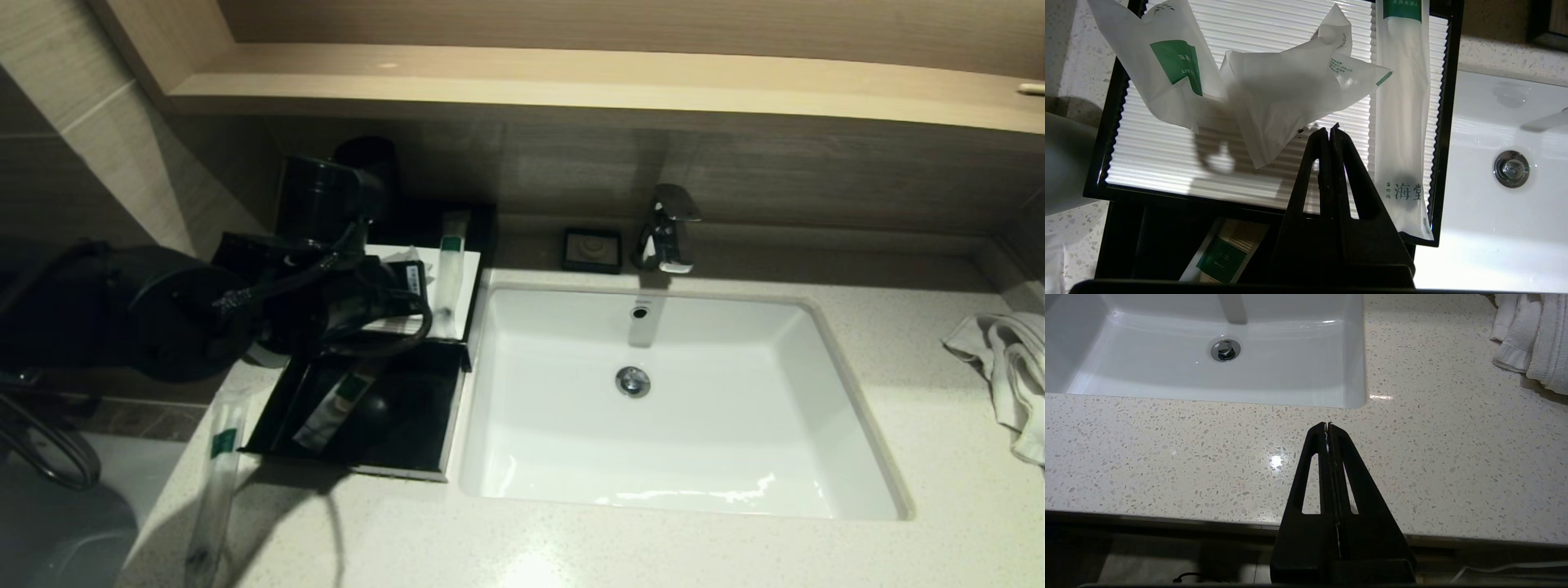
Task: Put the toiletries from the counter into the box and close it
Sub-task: Pick up the bathroom toiletry
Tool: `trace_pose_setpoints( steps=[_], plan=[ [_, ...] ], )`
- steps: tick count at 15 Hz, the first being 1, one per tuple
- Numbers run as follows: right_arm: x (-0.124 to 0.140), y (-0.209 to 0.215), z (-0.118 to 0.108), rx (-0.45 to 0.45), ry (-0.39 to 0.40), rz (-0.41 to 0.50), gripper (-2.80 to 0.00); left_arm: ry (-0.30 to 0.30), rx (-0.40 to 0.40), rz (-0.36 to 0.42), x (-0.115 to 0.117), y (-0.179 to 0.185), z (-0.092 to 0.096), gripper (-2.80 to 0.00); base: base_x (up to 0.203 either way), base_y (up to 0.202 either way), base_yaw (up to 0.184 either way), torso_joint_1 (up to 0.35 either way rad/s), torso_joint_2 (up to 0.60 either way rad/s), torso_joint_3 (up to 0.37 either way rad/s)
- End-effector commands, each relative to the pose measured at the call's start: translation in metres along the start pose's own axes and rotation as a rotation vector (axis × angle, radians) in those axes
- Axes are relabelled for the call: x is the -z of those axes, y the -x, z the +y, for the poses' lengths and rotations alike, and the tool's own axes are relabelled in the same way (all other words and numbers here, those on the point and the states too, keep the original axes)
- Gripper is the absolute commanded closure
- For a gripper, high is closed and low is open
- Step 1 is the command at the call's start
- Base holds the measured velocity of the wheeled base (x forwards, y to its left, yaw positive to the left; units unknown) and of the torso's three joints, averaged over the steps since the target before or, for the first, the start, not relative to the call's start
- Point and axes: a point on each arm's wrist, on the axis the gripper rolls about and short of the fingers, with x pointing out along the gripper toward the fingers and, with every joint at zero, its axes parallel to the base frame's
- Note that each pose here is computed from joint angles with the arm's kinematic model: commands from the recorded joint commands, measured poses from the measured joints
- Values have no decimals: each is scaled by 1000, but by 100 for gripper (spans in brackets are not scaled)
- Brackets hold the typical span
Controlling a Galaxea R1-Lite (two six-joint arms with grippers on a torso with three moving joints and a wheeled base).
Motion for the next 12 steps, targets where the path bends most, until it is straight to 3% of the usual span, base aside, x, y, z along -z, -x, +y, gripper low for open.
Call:
trace_pose_setpoints(
  steps=[1,2,12],
  plan=[
    [0,0,0,-1,0,1,0,4,-12,-1,2,-7,-2,0,0,0,0,0,0,0],
    [0,0,0,-1,0,1,0,8,-13,-12,0,-7,-2,-280,0,0,0,0,0,0],
    [0,0,0,-1,0,1,0,35,-24,-87,-8,-17,-6,-280,0,0,0,0,0,0]
  ],
)
